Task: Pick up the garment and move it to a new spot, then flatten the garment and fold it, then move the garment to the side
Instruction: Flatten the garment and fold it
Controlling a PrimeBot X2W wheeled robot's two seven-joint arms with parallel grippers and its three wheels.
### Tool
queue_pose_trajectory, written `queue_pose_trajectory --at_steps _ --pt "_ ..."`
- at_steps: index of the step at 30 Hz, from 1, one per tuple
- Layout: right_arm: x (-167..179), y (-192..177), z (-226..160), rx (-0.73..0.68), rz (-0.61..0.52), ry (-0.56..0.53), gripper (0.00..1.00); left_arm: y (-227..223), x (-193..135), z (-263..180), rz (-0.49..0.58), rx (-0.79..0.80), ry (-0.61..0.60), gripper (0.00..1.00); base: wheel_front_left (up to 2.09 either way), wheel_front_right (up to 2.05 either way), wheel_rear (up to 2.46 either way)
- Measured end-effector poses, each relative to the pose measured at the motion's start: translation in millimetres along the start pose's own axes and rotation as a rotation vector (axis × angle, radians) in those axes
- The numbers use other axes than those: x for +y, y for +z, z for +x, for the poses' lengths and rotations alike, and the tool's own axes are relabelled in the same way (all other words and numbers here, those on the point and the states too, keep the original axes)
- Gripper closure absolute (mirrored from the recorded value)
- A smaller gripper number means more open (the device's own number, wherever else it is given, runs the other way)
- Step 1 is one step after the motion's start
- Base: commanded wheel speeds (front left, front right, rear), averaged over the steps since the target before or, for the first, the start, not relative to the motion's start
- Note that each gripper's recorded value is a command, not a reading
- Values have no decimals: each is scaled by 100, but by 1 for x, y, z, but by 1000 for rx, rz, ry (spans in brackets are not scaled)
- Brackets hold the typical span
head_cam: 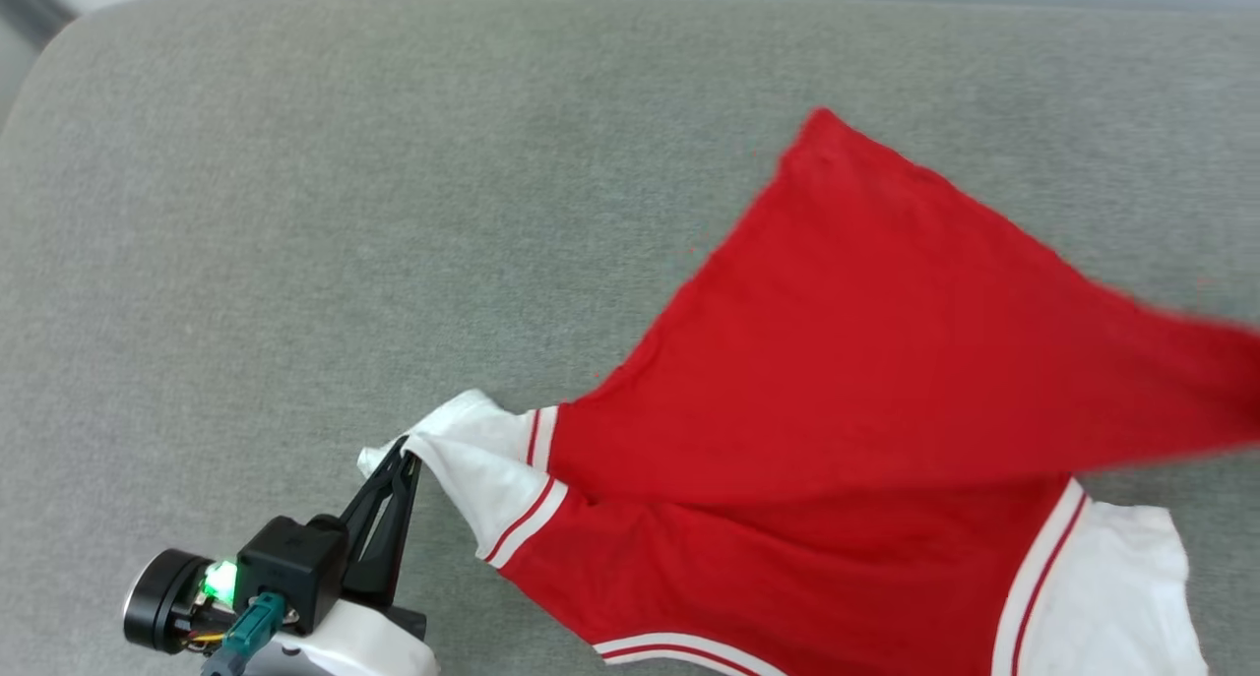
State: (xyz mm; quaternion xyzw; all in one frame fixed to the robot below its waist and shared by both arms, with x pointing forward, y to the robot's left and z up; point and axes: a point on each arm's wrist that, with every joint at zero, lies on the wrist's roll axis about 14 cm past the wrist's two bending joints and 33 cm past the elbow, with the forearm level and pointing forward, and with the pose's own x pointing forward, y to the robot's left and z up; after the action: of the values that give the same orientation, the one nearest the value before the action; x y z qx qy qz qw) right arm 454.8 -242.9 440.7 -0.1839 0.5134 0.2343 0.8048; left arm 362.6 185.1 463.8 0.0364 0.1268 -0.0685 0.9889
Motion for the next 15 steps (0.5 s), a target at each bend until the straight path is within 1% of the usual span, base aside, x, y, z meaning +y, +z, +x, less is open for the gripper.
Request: queue_pose_trajectory --at_steps 5,8,10,11,13,14,15 --pt "8 -91 1 123 129 20 100 4 -7 -2 1 -10 -27 100 0 0 0" --pt "28 -146 8 217 225 65 100 4 -7 -2 7 -9 -31 100 0 0 0" --pt "42 -170 11 261 249 90 100 4 -8 -1 7 -7 -34 100 0 0 0" --pt "50 -180 15 257 284 98 100 2 -10 -1 6 3 -40 100 0 0 0" --pt "52 -180 16 240 294 97 100 1 -10 -1 3 5 -41 100 0 0 0" --pt "52 -178 15 226 296 92 56 2 -10 -2 4 4 -43 100 0 0 0" --pt "50 -174 14 207 290 83 0 2 -10 -2 7 5 -43 100 0 0 0"
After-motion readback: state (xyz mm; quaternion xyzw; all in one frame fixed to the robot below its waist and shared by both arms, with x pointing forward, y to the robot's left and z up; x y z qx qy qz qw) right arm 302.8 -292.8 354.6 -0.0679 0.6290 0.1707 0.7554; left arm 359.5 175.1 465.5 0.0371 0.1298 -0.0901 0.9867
